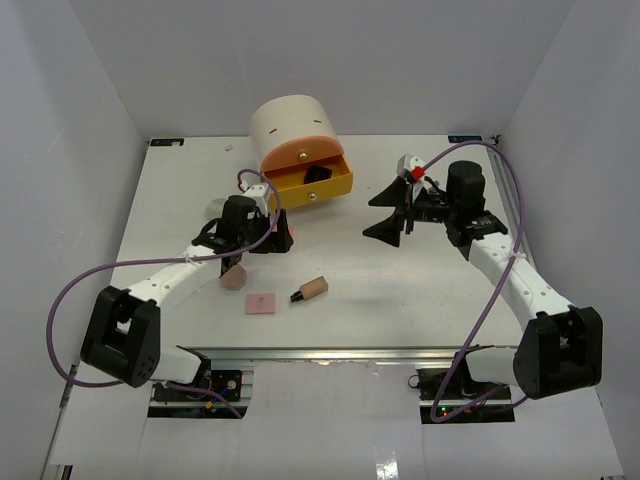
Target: Organize the makeup
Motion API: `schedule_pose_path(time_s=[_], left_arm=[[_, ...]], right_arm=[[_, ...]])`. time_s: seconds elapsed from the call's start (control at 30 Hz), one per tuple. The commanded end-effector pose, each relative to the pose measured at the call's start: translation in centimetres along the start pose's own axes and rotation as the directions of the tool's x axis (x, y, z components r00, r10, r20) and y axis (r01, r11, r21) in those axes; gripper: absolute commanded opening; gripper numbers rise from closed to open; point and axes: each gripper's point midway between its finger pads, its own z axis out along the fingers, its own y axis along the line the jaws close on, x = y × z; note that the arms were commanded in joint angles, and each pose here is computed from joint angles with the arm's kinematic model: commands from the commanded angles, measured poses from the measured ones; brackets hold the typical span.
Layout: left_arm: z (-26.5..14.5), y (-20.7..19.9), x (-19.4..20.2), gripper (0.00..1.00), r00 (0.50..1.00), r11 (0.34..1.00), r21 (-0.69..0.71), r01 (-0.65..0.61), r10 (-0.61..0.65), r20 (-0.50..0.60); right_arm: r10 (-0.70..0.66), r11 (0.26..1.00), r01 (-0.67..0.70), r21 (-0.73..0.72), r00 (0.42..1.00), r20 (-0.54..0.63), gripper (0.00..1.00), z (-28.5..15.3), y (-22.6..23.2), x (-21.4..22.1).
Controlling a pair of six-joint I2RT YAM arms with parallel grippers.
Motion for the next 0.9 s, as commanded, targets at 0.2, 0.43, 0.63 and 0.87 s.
schedule_pose_path(time_s=[0.2, 0.43, 0.63, 0.87], left_arm=[[4.8, 2.5, -0.5, 0.97, 0.996, 0.988, -0.128, 0.082, -0.078, 0.038], [7.7, 3.0, -0.9, 0.95, 0.994, 0.981, -0.172, 0.093, -0.083, 0.066], [8.9, 3.5, -1.0, 0.94, 0.992, 0.971, -0.218, 0.103, -0.086, 0.088], [10.0, 3.3, -0.3, 0.89, 0.992, 0.962, -0.252, 0.103, -0.079, 0.102]], right_arm=[[-0.053, 0.997, 0.058, -0.053, 0.994, 0.091, 0.90, -0.9, 1.4, -2.7], [-0.050, 0.997, 0.057, -0.056, 0.992, 0.118, 0.90, -1.7, 1.9, -3.3], [-0.060, 0.997, 0.066, -0.045, 0.989, 0.135, 0.90, -2.6, 1.8, -3.7], [-0.023, 0.999, 0.030, -0.044, 0.990, 0.140, 0.90, -3.0, 1.7, -3.5]])
